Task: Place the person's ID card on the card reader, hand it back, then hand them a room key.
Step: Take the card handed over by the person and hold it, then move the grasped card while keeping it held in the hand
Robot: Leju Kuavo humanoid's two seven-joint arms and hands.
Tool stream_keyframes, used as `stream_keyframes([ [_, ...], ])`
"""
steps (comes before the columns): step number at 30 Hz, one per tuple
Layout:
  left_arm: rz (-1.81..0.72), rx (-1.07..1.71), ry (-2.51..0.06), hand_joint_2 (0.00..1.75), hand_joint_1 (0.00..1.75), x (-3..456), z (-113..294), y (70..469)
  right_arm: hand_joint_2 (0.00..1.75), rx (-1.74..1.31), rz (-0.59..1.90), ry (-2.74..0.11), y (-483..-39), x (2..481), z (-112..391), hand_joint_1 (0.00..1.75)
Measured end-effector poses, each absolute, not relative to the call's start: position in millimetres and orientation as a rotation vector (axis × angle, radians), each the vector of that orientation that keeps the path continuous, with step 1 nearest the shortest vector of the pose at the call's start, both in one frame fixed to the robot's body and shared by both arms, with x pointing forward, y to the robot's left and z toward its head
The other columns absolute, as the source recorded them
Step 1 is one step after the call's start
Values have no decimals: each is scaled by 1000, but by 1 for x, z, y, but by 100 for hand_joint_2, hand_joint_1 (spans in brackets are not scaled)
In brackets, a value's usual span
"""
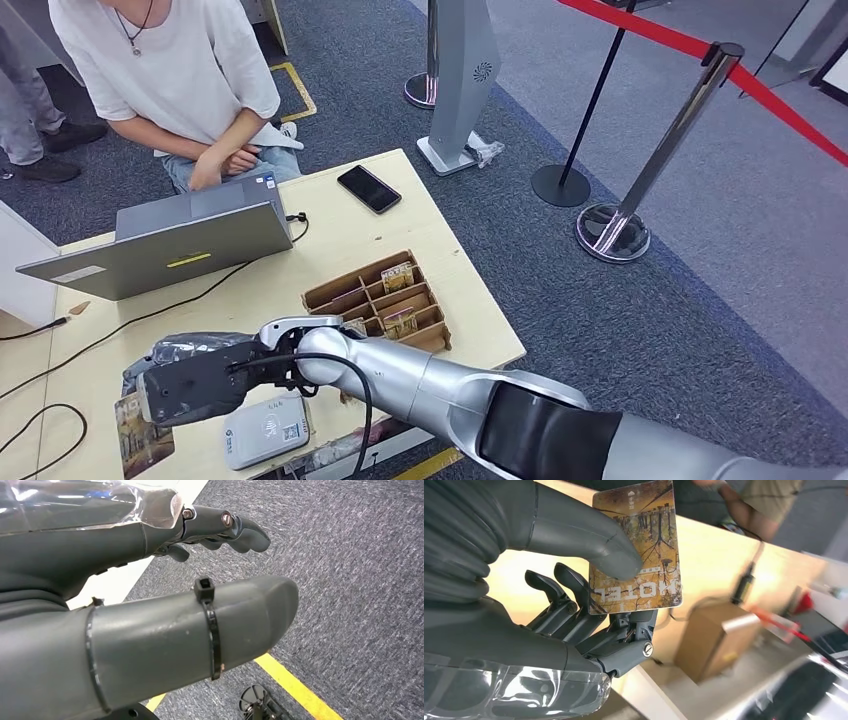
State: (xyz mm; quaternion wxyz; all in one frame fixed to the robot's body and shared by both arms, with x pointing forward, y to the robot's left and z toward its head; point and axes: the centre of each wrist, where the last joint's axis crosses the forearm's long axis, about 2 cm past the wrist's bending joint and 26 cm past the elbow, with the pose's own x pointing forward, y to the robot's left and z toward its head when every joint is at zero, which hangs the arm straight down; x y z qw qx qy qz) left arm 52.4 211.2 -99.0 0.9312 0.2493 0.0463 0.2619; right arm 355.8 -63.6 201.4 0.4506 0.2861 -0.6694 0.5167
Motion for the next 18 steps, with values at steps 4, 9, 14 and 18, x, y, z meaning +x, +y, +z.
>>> stream_keyframes([
  [4,541,511,93,0,0,53,-99,211,175,664,1332,-1532,-61,350,178,175],
  [9,546,507,93,0,0,53,-98,208,175,564,1386,-1419,-61,344,151,175],
  [14,560,503,95,0,0,55,-98,208,175,373,1455,-1371,-61,339,133,175],
  [18,569,502,88,0,0,55,-98,208,175,238,1492,-1359,-62,336,125,175],
])
